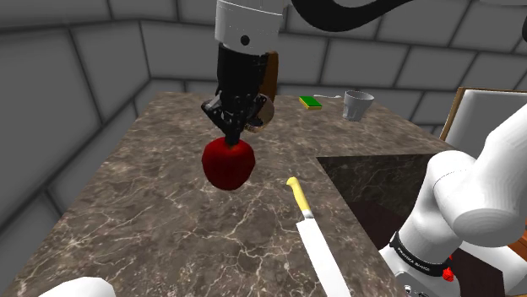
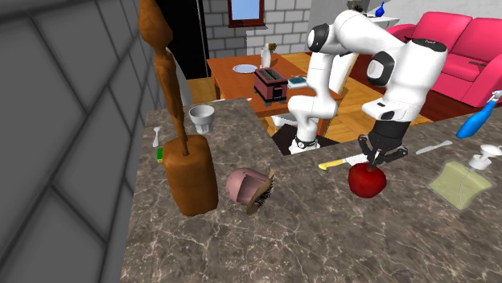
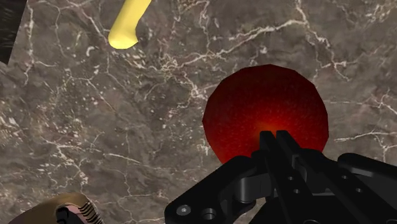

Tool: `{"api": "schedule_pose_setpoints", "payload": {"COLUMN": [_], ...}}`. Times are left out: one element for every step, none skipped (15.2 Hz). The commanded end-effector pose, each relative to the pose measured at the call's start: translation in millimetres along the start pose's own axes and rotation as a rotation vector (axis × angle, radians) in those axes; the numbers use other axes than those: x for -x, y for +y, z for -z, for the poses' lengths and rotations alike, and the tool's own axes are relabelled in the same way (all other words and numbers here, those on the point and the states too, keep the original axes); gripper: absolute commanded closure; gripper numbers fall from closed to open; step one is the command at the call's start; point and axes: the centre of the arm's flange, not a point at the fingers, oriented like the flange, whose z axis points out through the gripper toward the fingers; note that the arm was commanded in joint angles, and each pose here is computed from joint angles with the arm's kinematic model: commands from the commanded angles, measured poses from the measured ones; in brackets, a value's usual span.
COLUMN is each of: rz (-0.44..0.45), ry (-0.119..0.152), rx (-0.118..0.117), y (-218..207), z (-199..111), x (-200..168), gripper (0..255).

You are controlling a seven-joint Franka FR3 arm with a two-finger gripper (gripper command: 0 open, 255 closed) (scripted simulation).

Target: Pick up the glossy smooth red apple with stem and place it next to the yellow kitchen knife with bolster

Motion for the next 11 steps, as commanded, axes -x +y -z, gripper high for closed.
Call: {"api": "schedule_pose_setpoints", "payload": {"rz": [0.000,0.000,0.000,0.000,0.000,0.000,0.000,0.000,0.000,0.000,0.000], "ry": [0.001,0.001,0.001,0.001,0.001,0.001,0.001,0.001,0.001,0.001,0.001], "rx": [0.000,0.000,0.000,0.000,0.000,0.000,0.000,0.000,0.000,0.000,0.000], "y": [0,0,1,1,1,1,1,1,1,1,1], "z": [-10,-15,-21,-26,-27,-27,-27,-27,-27,-27,-27], "x": [1,2,2,3,3,3,3,3,3,3,3], "gripper": [255,255,255,255,255,255,255,255,255,255,255]}}
